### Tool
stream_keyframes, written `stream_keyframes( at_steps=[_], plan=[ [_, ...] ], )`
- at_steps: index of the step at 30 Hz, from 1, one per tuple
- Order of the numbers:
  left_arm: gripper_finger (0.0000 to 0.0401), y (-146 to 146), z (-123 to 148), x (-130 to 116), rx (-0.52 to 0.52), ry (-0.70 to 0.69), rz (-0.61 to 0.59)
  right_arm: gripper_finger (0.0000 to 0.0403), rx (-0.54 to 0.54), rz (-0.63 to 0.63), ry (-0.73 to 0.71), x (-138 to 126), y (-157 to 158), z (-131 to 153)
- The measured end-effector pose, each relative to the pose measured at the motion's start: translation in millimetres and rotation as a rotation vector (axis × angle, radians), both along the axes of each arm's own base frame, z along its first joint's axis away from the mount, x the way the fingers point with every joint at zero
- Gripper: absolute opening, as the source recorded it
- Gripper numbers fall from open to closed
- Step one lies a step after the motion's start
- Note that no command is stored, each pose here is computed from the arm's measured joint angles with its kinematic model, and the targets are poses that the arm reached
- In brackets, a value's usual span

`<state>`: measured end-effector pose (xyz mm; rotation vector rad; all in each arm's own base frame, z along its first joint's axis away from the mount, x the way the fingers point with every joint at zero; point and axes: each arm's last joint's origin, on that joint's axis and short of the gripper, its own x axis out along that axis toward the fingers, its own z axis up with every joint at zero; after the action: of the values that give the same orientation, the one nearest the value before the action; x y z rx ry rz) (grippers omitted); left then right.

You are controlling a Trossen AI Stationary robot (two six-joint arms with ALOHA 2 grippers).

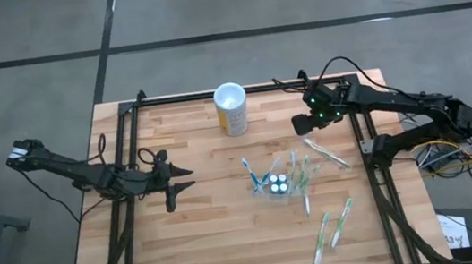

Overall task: Pick & Place toothbrushing station
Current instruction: Put the green toothbrush into the right section of the transparent organizer

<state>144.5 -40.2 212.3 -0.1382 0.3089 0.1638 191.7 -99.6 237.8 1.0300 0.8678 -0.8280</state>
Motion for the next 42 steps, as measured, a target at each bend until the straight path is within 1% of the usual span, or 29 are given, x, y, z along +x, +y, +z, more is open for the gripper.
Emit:
stream_keyframes(
  at_steps=[7, 14, 24, 29, 42],
  plan=[
    [0.0157, 0.0, 0.0, 0.0, 0.0, 0.0, 0.0, 0.0158, 0.008, -0.017, 0.001, -4.9, -8.9, -0.8],
    [0.0157, 0.1, -0.1, 0.0, 0.0, 0.0, 0.0, 0.0155, 0.031, 0.005, -0.021, -10.1, -17.4, -1.0],
    [0.0157, 0.0, 0.0, 0.0, 0.0, 0.0, 0.0, 0.0155, 0.025, 0.026, -0.026, -15.5, -25.2, -1.3],
    [0.0157, 0.0, 0.0, 0.0, 0.0, 0.0, 0.0, 0.0153, 0.045, 0.037, -0.041, -20.0, -30.1, -2.4],
    [0.0157, 0.0, 0.0, 0.0, 0.0, 0.0, 0.0, 0.0155, 0.093, 0.055, -0.055, -27.3, -32.1, -18.8]
  ],
)
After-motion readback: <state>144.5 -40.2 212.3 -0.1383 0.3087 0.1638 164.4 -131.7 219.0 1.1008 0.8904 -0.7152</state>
